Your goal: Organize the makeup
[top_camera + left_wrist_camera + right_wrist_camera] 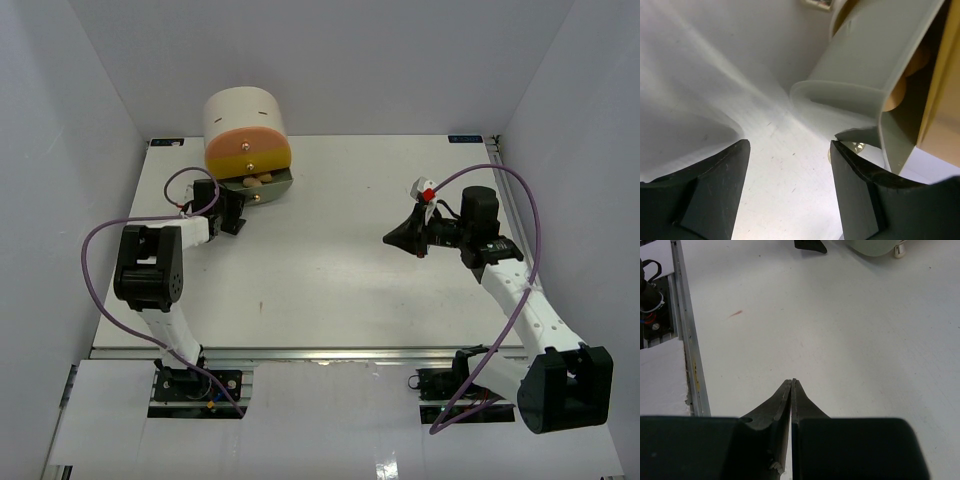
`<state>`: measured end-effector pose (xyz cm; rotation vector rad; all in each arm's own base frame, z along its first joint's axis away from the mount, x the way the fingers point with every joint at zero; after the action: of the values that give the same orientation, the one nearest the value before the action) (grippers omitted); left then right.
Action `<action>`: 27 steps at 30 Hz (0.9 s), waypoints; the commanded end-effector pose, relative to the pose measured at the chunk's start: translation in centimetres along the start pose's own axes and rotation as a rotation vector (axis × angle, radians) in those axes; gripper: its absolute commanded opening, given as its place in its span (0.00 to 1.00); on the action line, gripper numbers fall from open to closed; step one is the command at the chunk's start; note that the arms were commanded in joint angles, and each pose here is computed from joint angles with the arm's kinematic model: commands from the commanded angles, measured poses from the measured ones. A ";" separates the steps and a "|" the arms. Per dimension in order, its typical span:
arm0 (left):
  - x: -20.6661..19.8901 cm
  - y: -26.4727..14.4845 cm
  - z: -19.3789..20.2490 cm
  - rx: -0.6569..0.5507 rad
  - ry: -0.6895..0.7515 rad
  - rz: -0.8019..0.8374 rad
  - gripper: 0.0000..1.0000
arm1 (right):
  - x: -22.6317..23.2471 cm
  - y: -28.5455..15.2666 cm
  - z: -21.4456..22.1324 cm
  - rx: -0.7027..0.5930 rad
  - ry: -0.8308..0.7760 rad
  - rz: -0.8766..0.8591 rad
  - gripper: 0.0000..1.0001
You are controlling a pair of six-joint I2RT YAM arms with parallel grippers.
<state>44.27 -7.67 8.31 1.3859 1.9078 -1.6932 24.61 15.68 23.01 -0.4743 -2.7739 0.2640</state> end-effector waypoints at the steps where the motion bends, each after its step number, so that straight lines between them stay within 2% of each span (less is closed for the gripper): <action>1: -4.4 1.0 -1.4 -0.014 0.028 0.131 0.77 | -0.4 0.0 -0.3 -0.005 -0.023 0.009 0.08; 7: -4.8 2.6 -2.3 -0.036 0.010 0.106 0.77 | -0.8 0.0 -0.1 0.001 -0.018 0.020 0.08; 17: -5.7 4.8 -3.2 -0.071 -0.092 0.159 0.78 | -1.2 0.1 0.2 0.013 -0.016 0.030 0.08; 27: -5.5 4.8 -4.3 -0.093 -0.131 0.209 0.79 | -1.7 0.2 0.6 0.029 -0.007 0.039 0.08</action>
<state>51.21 -8.03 8.03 1.3454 1.7653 -1.6292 25.64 15.31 21.51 -0.5150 -2.7459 0.3111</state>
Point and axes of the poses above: each gripper's point midway between its finger pads, its own y axis out along the fingers, its own x axis along the line the jaws close on, z = x × y, the point moved 4 cm from there along -y, back along the fingers, and after that the axes turned 9 degrees about y, right-handed, at the moved point
